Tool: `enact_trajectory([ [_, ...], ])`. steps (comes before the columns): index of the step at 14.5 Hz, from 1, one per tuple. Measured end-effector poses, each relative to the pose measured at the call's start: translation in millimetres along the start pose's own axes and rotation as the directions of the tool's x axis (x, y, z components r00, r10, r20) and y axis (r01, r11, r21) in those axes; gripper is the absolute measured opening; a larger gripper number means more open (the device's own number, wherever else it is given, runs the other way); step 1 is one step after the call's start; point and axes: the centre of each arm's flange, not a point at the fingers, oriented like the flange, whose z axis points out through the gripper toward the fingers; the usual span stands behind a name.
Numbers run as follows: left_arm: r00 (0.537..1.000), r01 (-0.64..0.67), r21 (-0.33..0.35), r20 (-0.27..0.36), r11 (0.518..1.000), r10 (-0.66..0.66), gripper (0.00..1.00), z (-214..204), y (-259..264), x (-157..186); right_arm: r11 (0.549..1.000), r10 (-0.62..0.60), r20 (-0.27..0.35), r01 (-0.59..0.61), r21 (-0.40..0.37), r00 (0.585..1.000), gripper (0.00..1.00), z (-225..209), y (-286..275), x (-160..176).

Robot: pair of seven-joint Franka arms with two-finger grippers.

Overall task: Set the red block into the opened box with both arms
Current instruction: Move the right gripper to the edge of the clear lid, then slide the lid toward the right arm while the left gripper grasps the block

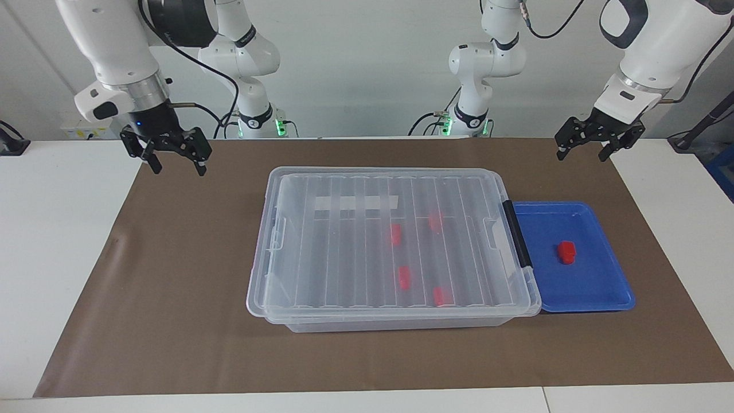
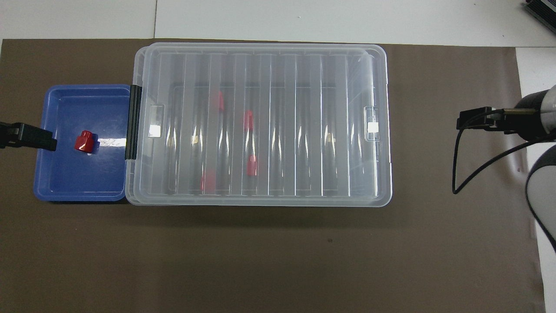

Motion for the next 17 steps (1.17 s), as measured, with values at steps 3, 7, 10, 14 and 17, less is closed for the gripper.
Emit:
enact_trajectory([
  [3, 1.000, -0.004, 0.000, -0.001, 1.000, 0.004, 1.00, 0, 2, 0, 0.999, -0.027, -0.036, 0.029, 0.037, 0.999, 1.00, 42, -43, 10],
  [7, 1.000, -0.005, 0.001, -0.006, 1.000, 0.005, 1.00, 0, 3, 1, 0.996, -0.013, -0.037, 0.017, 0.093, 0.999, 1.00, 100, -72, 27],
  [10, 1.000, -0.005, 0.002, -0.015, 1.000, 0.005, 1.00, -1, 3, 2, 0.995, -0.022, -0.022, 0.024, 0.095, 1.000, 1.00, 126, -83, 29],
  [14, 0.999, -0.003, 0.006, -0.050, 1.000, 0.003, 1.00, 9, 1, 7, 0.996, -0.023, -0.003, 0.023, 0.089, 1.000, 1.00, 140, -85, 30],
  [17, 0.997, 0.000, 0.009, -0.078, 1.000, 0.000, 1.00, 29, -1, 9, 0.996, -0.013, 0.000, 0.013, 0.085, 1.000, 1.00, 148, -79, 30],
])
